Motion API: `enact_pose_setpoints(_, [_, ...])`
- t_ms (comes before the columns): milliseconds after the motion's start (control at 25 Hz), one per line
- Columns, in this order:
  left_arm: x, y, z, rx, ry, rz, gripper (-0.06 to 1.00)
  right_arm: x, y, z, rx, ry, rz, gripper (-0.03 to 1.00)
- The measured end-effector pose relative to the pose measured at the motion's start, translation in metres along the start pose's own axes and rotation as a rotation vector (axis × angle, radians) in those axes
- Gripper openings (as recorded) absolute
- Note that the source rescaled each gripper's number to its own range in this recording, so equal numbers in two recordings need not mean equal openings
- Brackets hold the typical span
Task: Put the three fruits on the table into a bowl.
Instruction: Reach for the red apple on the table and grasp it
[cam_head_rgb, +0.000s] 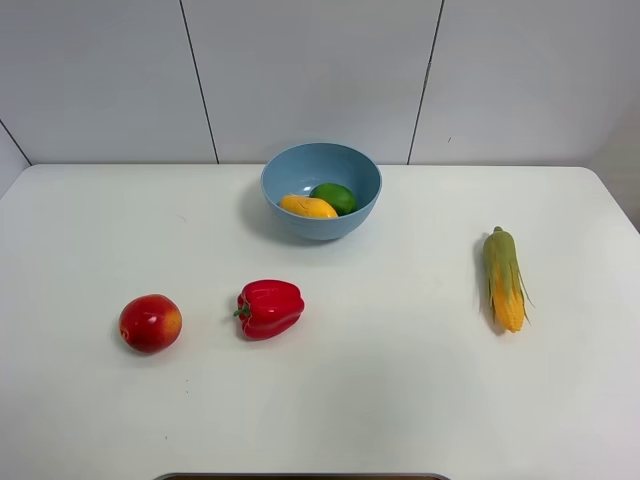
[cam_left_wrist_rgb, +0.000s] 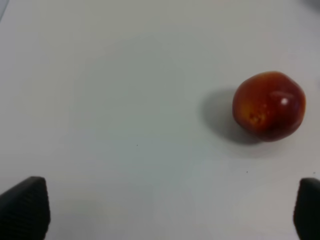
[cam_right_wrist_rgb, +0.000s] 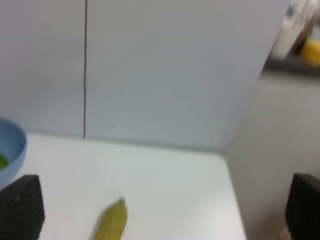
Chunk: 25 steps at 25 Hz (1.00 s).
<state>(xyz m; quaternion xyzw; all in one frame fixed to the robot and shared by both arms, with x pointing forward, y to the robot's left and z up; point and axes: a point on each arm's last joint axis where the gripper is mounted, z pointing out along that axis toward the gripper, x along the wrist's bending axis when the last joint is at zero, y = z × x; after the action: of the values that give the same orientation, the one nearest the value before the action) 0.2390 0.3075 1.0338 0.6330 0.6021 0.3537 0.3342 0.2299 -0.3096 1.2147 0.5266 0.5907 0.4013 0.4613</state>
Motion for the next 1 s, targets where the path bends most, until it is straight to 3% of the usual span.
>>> enact_pose_setpoints(200, [0.0, 0.0, 0.0, 0.0, 0.0, 0.0, 1.0, 0.006, -0.045, 0.01, 0.078, -0.007, 0.049, 0.93])
enact_pose_setpoints(360, [0.0, 0.0, 0.0, 0.0, 0.0, 0.0, 1.0, 0.01, -0.072, 0.01, 0.096, -0.053, 0.079, 0.93])
enact_pose_setpoints(560, [0.0, 0.0, 0.0, 0.0, 0.0, 0.0, 1.0, 0.017, -0.101, 0.01, 0.095, -0.03, 0.111, 0.93])
enact_pose_setpoints(1000, [0.0, 0.0, 0.0, 0.0, 0.0, 0.0, 1.0, 0.021, -0.131, 0.02, 0.14, -0.026, 0.109, 0.93])
